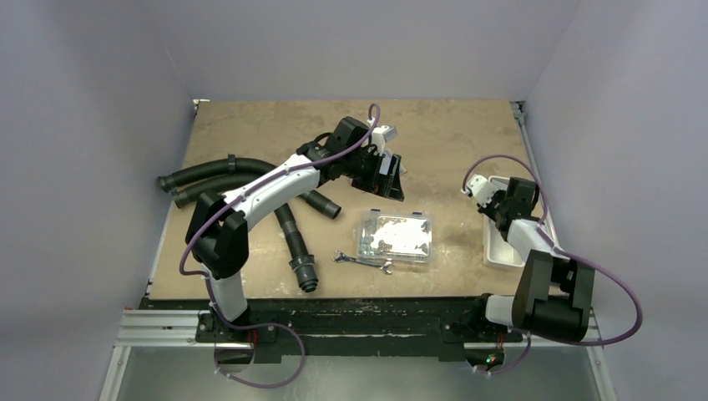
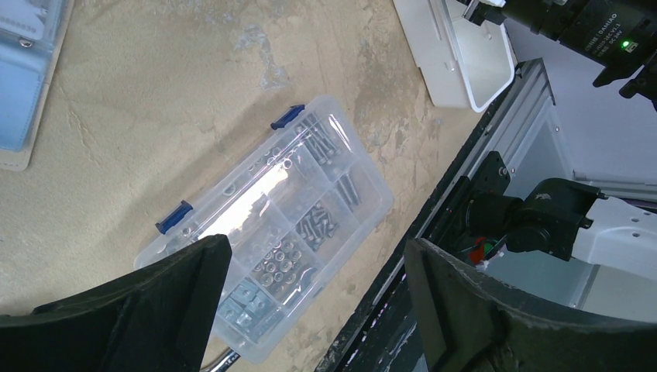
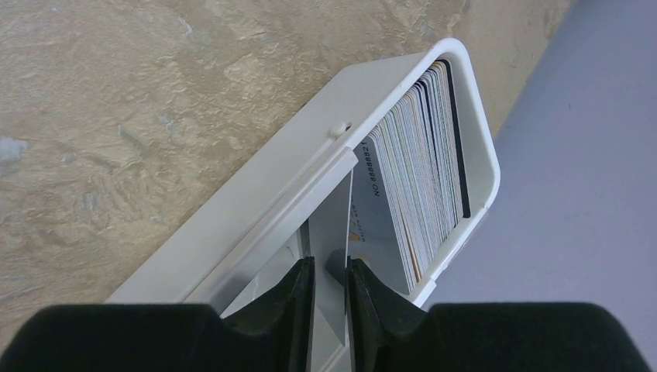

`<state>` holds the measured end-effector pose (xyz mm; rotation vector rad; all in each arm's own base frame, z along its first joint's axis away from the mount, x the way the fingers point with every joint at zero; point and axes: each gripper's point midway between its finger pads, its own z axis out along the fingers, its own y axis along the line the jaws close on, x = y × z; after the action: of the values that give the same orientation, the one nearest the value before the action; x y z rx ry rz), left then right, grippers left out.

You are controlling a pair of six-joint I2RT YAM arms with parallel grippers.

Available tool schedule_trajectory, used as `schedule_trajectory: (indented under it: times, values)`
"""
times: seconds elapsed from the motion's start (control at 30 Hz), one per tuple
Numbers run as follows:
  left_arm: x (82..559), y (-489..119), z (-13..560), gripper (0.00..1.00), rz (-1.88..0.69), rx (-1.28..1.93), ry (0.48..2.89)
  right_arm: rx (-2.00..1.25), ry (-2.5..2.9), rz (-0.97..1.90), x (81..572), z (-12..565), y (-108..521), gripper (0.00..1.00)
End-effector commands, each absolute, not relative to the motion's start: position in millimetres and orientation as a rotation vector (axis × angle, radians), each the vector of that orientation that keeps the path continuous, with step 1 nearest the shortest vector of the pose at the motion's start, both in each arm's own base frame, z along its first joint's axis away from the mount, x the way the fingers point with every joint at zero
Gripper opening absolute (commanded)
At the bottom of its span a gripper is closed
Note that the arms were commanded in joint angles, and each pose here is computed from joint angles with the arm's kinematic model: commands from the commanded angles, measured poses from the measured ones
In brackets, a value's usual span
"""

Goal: Put the credit cards into the card holder
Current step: Pick up the credit card from the storage box.

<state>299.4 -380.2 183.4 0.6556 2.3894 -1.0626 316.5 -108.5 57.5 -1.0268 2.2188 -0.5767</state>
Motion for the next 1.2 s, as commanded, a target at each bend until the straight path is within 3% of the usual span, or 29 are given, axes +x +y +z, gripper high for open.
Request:
schedule_trajectory:
  times: [0.0, 0.17, 0.3, 0.6, 0.73, 0.83, 0.97, 1.17]
  values:
    - [296.6, -384.9, 198.6, 0.89, -1.099, 0.684, 2.33, -1.001, 2.247, -0.538, 317.6, 48.9, -105.1, 0.25]
    - [296.9, -384.7, 198.6, 0.89, -1.092, 0.686, 2.329, -0.983, 2.23, -0.552, 322.9, 55.8, -106.6, 0.07]
    - [297.1, -384.8, 198.9, 0.89, -1.096, 0.685, 2.328, -0.972, 2.205, -0.574, 324.6, 68.9, -107.2, 0.0]
    - [296.0, -385.6, 198.3, 0.89, -1.106, 0.685, 2.331, -0.845, 2.074, -0.615, 321.0, 117.2, -101.1, 0.0]
    - [299.5, -383.4, 198.3, 0.9, -1.077, 0.67, 2.332, -0.619, 1.953, -0.655, 323.5, 168.1, -103.2, 0.0]
    - [301.8, -381.6, 200.0, 0.9, -1.054, 0.664, 2.327, -0.269, 1.806, -0.617, 331.6, 225.4, -98.3, 0.0]
    - [310.5, -376.4, 204.5, 0.89, -1.052, 0.63, 2.32, 0.025, 1.825, -0.195, 358.8, 258.5, -29.5, 0.0]
    - [330.5, -362.3, 214.3, 0.89, -1.081, 0.548, 2.292, 0.104, 2.167, 0.406, 376.0, 225.5, 102.9, 0.0]
